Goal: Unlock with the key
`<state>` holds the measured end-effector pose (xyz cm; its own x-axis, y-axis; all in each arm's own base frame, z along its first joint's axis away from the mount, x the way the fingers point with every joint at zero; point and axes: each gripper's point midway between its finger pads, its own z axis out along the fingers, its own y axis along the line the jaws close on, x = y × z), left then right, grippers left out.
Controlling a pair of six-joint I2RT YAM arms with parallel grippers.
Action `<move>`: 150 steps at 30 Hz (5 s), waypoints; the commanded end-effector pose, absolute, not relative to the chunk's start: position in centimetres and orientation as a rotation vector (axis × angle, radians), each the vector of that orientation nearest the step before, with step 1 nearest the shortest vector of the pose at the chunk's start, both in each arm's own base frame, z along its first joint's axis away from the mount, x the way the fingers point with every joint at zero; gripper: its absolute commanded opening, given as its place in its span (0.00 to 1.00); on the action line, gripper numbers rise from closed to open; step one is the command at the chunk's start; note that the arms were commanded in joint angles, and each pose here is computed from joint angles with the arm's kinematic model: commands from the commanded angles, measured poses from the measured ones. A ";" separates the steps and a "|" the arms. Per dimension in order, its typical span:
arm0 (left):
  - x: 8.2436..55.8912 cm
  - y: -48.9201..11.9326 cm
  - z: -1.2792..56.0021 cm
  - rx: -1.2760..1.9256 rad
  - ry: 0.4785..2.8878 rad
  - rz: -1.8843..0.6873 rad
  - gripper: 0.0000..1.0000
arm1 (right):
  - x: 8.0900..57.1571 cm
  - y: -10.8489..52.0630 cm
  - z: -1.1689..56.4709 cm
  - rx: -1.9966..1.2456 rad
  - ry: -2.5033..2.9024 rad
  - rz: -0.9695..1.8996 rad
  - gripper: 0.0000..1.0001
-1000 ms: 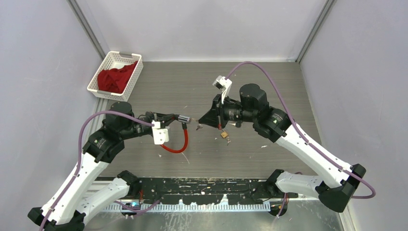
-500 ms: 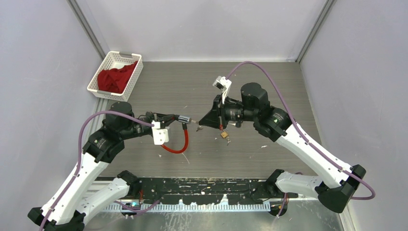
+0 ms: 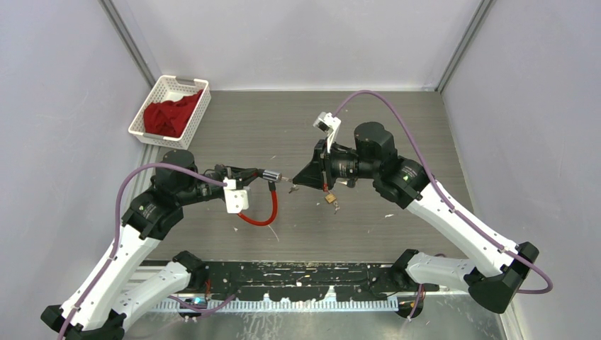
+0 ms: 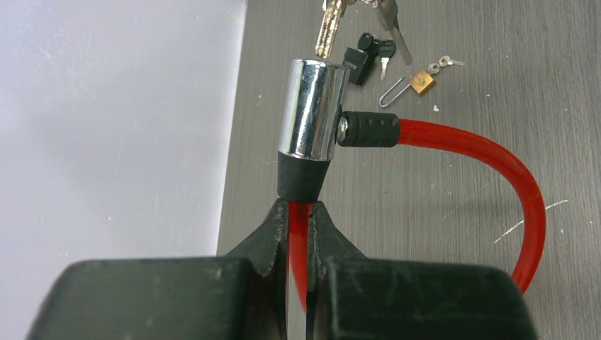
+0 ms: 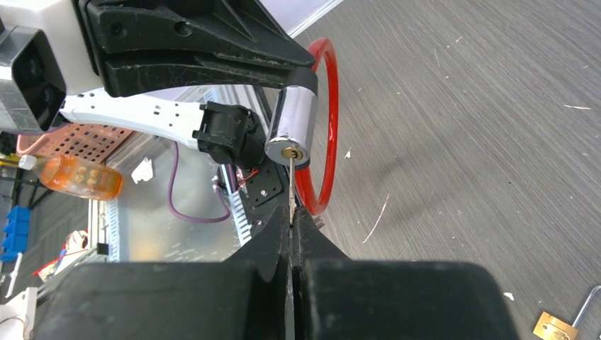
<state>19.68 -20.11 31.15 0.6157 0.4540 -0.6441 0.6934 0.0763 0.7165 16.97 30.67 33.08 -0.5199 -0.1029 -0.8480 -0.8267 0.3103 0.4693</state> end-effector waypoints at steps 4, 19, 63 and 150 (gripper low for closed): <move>19.2 -20.4 33.5 1.532 0.892 -0.215 0.00 | 17.8 30.6 34.6 -0.805 1.783 1.222 0.01; 19.2 -20.5 33.5 1.534 0.887 -0.219 0.00 | 17.1 31.0 34.4 -0.837 1.776 1.272 0.01; 21.0 -21.4 34.1 1.525 0.872 -0.132 0.00 | 19.1 32.7 33.7 -0.738 1.788 1.285 0.01; 17.7 -23.5 37.5 1.536 0.413 0.136 0.00 | 19.5 33.7 33.5 0.008 1.621 2.091 0.01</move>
<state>21.80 -19.44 32.21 0.7631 0.6137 -0.2024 0.2878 -0.0423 0.9568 19.46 33.83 30.55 -0.8781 0.3396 -0.3371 -0.3737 -0.0464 0.9264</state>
